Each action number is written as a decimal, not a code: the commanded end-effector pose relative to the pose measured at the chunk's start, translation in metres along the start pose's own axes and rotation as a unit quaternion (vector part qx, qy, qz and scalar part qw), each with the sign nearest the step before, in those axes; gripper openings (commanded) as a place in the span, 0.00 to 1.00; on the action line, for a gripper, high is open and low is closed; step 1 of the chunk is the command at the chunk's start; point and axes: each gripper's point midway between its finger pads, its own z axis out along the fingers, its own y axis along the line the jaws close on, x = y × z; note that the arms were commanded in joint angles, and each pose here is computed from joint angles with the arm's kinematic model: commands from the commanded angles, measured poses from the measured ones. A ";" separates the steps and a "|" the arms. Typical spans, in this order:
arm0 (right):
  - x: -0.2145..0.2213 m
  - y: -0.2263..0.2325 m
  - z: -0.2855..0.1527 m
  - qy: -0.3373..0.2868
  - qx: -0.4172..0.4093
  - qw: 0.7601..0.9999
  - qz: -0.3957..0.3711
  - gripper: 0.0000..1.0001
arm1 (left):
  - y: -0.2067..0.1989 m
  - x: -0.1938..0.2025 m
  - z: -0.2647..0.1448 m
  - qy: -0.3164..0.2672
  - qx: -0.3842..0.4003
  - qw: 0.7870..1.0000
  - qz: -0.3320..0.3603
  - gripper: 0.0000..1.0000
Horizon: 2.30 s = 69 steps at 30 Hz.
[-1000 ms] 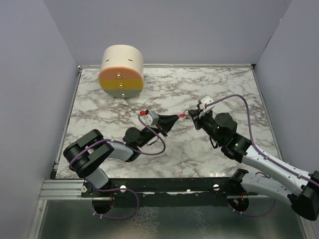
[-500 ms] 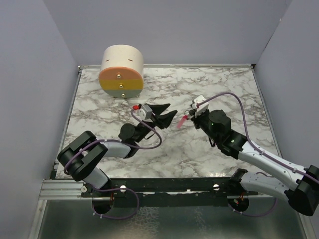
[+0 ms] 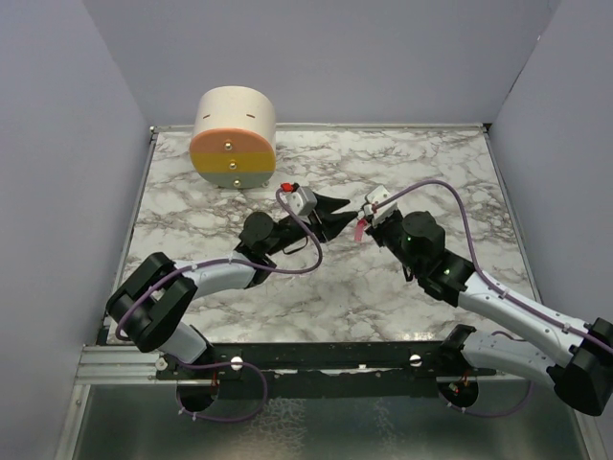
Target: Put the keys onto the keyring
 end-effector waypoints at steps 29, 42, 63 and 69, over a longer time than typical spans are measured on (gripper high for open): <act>-0.032 0.000 -0.012 -0.105 -0.021 0.990 -0.092 0.01 | -0.018 0.034 0.020 0.105 0.149 0.982 -0.056 0.09; -0.031 0.004 -0.009 -0.104 -0.028 0.990 -0.096 0.01 | -0.023 0.042 0.021 0.119 0.168 0.976 -0.070 0.06; -0.030 0.001 -0.007 -0.096 -0.020 0.991 -0.089 0.01 | -0.022 0.037 0.019 0.118 0.157 0.978 -0.069 0.35; -0.032 0.001 -0.007 -0.097 -0.021 0.991 -0.087 0.01 | -0.023 0.037 0.018 0.119 0.159 0.977 -0.070 0.27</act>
